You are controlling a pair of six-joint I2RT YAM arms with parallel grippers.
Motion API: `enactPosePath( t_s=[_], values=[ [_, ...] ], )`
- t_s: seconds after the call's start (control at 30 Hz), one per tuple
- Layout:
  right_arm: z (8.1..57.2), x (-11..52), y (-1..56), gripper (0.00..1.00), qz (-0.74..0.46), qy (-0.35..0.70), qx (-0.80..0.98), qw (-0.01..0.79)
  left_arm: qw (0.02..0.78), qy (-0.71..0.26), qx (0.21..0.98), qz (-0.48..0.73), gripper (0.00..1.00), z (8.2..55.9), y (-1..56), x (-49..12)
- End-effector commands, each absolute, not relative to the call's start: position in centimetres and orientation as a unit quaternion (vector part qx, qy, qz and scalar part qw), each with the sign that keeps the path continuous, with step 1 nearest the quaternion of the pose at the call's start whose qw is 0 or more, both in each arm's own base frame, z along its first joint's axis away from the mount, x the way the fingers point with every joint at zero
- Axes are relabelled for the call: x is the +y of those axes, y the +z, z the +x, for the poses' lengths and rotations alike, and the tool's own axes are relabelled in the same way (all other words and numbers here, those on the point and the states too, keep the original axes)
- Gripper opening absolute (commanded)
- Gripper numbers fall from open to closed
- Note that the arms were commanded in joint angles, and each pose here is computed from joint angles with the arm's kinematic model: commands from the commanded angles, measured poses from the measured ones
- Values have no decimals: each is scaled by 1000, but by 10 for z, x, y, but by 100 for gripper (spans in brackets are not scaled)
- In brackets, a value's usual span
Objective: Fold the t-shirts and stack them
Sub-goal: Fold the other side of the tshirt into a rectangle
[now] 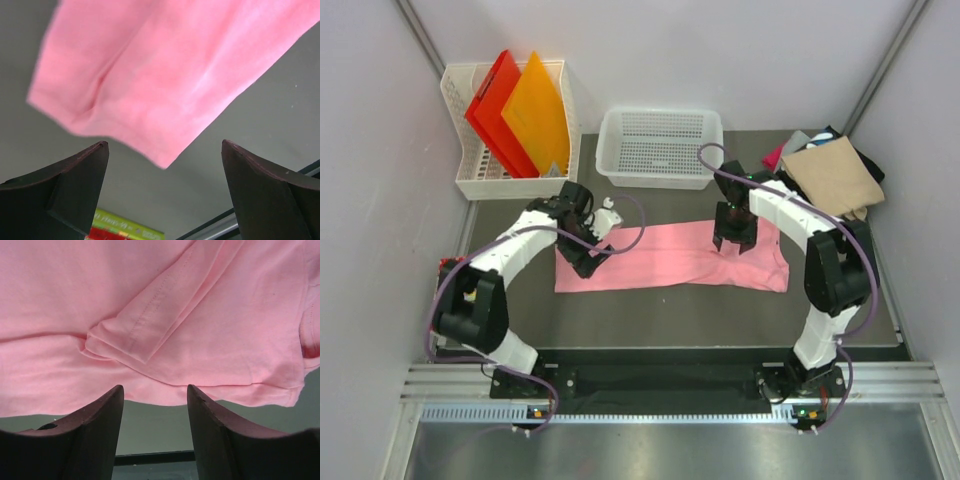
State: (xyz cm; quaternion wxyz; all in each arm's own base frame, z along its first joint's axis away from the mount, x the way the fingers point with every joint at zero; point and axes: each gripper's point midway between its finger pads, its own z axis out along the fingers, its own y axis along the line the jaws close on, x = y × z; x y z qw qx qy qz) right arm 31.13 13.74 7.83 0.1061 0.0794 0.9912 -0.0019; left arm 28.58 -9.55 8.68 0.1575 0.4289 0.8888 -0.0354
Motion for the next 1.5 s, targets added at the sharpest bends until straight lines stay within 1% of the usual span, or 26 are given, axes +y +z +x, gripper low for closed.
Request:
enactPosePath(
  t_s=[0.0, 0.13, 0.3, 0.57, 0.8, 1.03, 1.17, 1.23, 1.27, 1.33, 1.37, 1.4, 1.47],
  values=[
    [323, 143, 72, 52, 91, 2, 989, 116, 127, -64, 901, 411, 99, 282, 51, -104],
    [326, 145, 62, 50, 96, -2, 989, 109, 120, -57, 903, 408, 99, 288, 34, -104],
    [334, 152, 50, 46, 99, 3, 990, 102, 103, -45, 908, 404, 99, 283, 16, -93],
    [346, 158, 40, 42, 103, 2, 990, 95, 95, -26, 907, 410, 99, 272, 6, -78],
    [365, 166, 50, 38, 101, 8, 989, 109, 81, -12, 905, 418, 99, 260, -3, -68],
    [383, 173, 48, 36, 94, 9, 989, 110, 77, -5, 903, 422, 99, 253, -6, -63],
    [406, 183, 58, 36, 86, 23, 988, 125, 72, -6, 904, 421, 99, 248, -8, -61],
    [412, 187, 59, 38, 75, 26, 989, 123, 70, -6, 904, 421, 99, 246, -8, -60],
    [422, 192, 70, 39, 71, 35, 987, 138, 69, -5, 904, 422, 99, 245, -9, -59],
    [430, 191, 78, 46, 65, 36, 986, 147, 68, -2, 904, 422, 99, 244, -8, -58],
    [439, 191, 91, 49, 66, 43, 983, 164, 68, 0, 903, 424, 99, 244, -8, -57],
    [443, 190, 97, 53, 66, 43, 982, 171, 68, 1, 903, 424, 99, 244, -8, -57],
    [450, 181, 119, 57, 71, 46, 978, 191, 69, 5, 903, 425, 99, 244, -8, -55]
  ],
)
